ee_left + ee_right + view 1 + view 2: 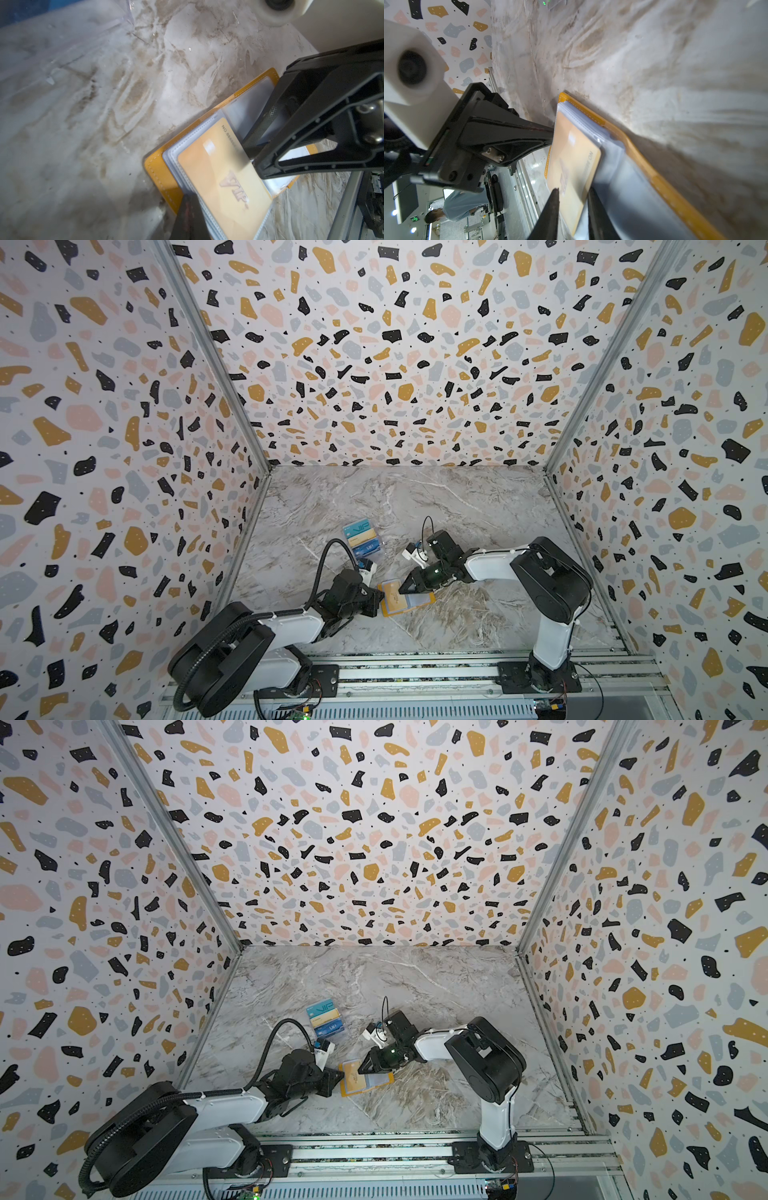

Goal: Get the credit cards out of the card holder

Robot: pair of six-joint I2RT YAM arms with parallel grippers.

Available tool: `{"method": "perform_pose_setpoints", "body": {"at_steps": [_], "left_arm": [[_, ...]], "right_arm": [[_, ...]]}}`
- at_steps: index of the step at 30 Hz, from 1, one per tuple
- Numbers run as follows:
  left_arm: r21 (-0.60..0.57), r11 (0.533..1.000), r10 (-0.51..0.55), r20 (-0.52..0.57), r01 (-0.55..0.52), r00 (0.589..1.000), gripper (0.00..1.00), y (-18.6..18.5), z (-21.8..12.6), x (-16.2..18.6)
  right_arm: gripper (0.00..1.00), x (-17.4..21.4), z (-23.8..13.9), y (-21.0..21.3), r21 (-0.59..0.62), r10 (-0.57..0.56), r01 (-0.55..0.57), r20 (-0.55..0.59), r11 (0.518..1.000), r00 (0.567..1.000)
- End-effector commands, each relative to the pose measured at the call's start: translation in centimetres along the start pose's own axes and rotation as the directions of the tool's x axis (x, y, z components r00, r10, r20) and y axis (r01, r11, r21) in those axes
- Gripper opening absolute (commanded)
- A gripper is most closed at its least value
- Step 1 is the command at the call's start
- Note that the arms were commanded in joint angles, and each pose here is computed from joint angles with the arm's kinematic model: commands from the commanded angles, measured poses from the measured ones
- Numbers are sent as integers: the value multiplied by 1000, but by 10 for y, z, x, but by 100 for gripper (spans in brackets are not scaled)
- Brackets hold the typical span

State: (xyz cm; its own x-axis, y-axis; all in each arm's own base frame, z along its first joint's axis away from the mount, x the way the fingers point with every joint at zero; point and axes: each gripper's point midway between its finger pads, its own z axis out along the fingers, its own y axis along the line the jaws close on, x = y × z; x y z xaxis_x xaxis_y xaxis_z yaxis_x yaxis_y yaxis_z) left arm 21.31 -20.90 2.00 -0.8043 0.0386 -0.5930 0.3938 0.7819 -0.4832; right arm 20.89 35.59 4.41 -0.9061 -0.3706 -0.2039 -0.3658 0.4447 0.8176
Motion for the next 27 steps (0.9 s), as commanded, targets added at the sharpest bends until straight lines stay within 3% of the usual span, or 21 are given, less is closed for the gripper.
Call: {"method": "perform_pose_setpoints", "body": {"at_steps": [1, 10, 18, 27], "left_arm": [[-65, 998, -31, -109, 24, 994, 0, 15, 0, 30], [-123, 992, 21, -131, -38, 991, 0, 20, -11, 25], [-100, 994, 18, -149, -33, 989, 0, 18, -9, 30], [-102, 994, 19, -140, -34, 990, 0, 18, -10, 29]], "right_arm": [[24, -1, -2, 27, -123, -65, 63, -16, 990, 998], [25, -6, -2, 25, -128, -53, 50, -20, 991, 998], [30, -9, -8, 0, 75, -45, 46, -15, 996, 999], [35, 12, -1, -1, 100, -25, 34, -89, 994, 996]]}}
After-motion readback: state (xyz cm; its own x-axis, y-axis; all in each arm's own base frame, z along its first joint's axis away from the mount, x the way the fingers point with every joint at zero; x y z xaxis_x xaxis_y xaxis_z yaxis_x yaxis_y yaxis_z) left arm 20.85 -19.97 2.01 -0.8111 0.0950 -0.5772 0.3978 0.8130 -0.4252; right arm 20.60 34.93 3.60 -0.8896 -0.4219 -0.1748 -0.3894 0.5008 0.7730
